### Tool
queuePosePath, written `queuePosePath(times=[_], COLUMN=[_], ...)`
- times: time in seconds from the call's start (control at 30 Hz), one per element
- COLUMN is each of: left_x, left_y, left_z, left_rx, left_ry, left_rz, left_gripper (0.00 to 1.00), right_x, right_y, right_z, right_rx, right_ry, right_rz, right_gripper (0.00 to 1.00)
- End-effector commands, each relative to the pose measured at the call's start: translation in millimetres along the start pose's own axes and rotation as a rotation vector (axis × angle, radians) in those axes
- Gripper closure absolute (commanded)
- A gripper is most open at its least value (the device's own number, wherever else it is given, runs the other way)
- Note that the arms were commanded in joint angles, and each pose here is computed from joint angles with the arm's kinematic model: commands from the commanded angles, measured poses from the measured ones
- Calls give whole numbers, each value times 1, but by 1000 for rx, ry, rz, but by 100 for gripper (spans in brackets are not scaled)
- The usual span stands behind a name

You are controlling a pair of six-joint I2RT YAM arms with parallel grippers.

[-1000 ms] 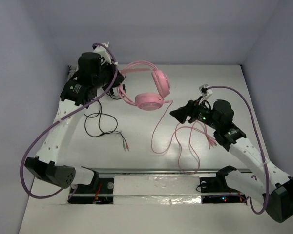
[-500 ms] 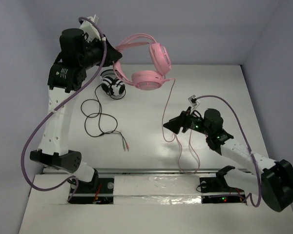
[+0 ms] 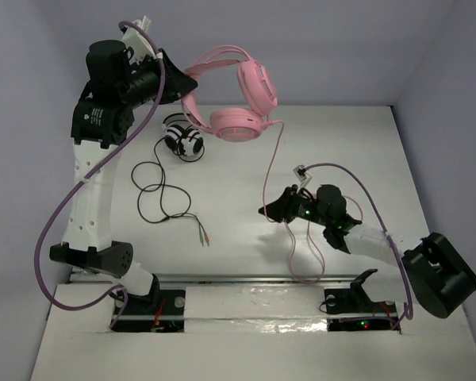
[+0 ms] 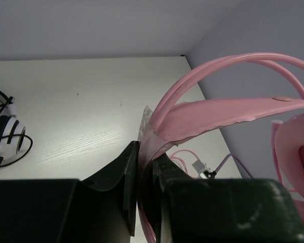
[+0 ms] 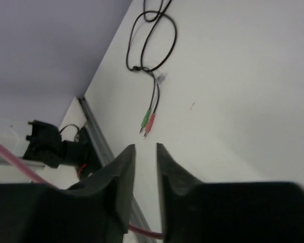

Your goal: Wrap the headphones

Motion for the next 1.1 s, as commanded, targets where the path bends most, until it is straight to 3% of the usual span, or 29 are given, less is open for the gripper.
queuePosePath(times=[0.0,0.07,0.17,0.23,0.27,0.3,0.37,0.53,0.77,1.07], left_x=[-19,-22,-23,-24,-22,-21,-17,-14,-12,-16], left_y=[-33,-38,-41,-44,-41,-42,-39,-40,-38,-39], left_z=[-31,-28,-24,-23,-21,-21,-20,-15,-17,-19], left_rx=[11,19,25,27,19,20,10,6,-2,-2], left_ry=[110,90,55,58,58,65,75,67,93,125], left_rz=[-131,-152,-180,-198,-188,-194,-182,-182,-168,-157], left_gripper=[100,100,100,100,100,100,100,100,100,100], right_x=[3,-6,-27,-40,-51,-54,-57,-46,-41,-19], right_y=[-35,-43,-71,-74,-80,-76,-65,-32,-10,-3], right_z=[-5,-14,-5,2,16,24,35,56,44,11], right_rx=[-15,-17,-51,-62,-98,-118,-171,-148,-127,-98], right_ry=[120,252,354,350,306,258,176,-69,-96,20], right_rz=[-183,-200,-318,-362,-404,-388,-335,-177,-111,-63], right_gripper=[76,100,100,77,56,48,41,35,27,33])
Point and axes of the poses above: each gripper's point midway between its finger pads, its own x axis out along the fingers, its own z axis along the line the jaws close on, y = z × x, the point moved 4 cm from there along -x, back along the fingers, and after that the axes turned 2 degrees about x, right-handed, at the moved point
